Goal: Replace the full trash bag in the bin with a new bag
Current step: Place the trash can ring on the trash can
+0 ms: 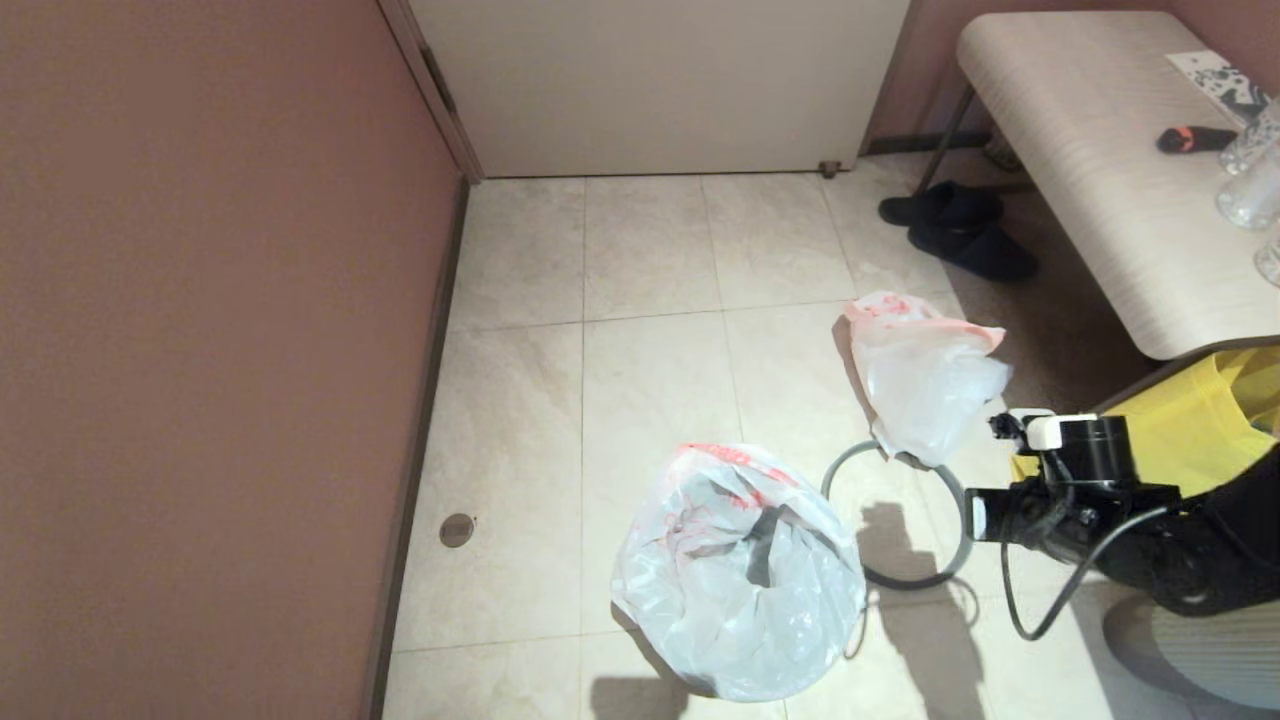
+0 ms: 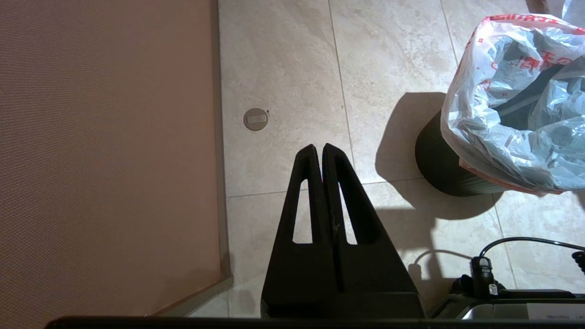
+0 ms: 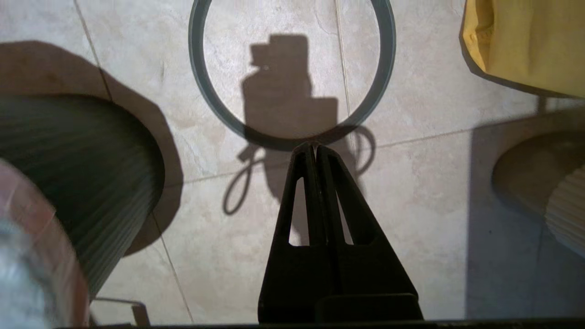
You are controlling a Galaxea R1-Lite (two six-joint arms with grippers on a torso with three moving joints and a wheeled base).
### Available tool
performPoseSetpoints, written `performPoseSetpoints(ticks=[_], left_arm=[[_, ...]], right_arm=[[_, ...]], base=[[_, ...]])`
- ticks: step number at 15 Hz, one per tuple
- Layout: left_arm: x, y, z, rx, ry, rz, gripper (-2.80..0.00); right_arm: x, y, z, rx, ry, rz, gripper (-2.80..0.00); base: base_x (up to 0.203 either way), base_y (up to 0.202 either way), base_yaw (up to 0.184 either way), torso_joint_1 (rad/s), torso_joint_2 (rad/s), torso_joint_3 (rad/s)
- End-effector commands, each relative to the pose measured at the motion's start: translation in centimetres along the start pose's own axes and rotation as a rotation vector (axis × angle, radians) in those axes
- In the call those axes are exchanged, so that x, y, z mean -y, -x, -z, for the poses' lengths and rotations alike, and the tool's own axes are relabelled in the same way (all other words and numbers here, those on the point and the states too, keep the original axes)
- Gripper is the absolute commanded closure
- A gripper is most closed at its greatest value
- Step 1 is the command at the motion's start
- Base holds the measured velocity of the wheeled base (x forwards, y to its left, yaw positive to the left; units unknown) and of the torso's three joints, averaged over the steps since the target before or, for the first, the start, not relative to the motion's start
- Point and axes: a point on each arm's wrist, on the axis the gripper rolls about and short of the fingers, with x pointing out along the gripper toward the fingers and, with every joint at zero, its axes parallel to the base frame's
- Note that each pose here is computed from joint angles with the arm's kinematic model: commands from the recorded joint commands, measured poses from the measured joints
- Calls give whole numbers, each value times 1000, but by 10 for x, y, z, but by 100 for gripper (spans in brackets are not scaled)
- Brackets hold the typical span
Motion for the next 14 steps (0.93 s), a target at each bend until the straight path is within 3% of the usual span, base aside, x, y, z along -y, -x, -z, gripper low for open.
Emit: performPoseSetpoints(ticks=[1,5,9,12,14], left_arm=[[0,0,0,-1,0,0,0],[0,0,0,-3,0,0,0],[0,0,0,-2,0,0,0],[0,0,0,-1,0,0,0],[0,0,0,-1,0,0,0]], right_arm=[[5,-56,5,-43,-15,26,0],[24,-118,-14,-84,-117,24,0],[51,-172,-3,-250,-254,78,0],[85,-181,-4,-341,-308,160,0],[106,-194,1,-340,-289,177,0]], base=[[0,0,0,0,0,0],[0,0,0,0,0,0],[0,0,0,0,0,0],[0,0,0,0,0,0],[0,0,0,0,0,0]])
